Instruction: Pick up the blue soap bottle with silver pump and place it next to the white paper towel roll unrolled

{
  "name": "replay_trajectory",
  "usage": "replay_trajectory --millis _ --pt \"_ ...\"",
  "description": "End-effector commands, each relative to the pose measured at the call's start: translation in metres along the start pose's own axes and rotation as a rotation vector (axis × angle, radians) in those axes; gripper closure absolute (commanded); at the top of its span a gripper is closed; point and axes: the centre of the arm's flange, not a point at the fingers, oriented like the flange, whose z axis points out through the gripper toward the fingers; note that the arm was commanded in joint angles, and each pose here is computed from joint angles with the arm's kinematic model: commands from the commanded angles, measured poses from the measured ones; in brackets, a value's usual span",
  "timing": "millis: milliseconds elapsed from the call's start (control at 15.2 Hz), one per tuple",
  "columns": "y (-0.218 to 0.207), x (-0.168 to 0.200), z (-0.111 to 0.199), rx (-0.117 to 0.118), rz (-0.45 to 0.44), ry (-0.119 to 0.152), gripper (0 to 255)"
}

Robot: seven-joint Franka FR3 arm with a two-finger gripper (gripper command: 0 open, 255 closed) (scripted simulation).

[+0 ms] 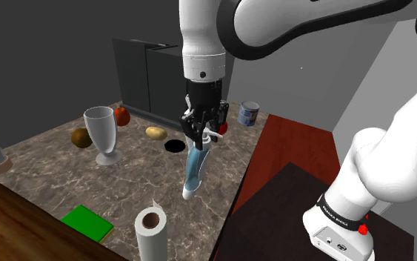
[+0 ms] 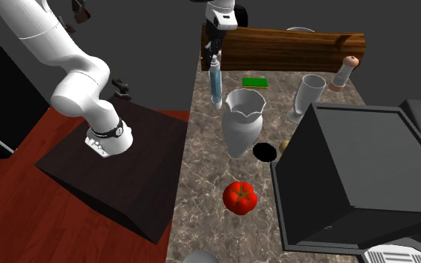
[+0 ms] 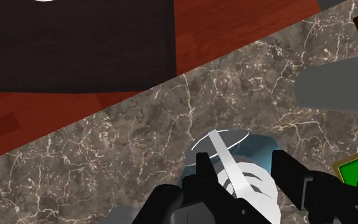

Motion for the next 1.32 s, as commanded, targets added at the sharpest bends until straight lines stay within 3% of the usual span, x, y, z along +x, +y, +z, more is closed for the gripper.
replay_trajectory --millis 0,594,1122,1188,1254 --pt "0.0 0.001 0.01 0.001 0.0 0.001 255" --pt "-0.003 0.007 0.055 0.001 0.0 0.001 255" --pt "-0.003 0.008 0.055 0.001 0.0 0.001 255" --pt "-0.003 0.008 0.055 0.001 0.0 0.001 0" --pt "-0.003 0.007 0.055 0.001 0.0 0.001 0"
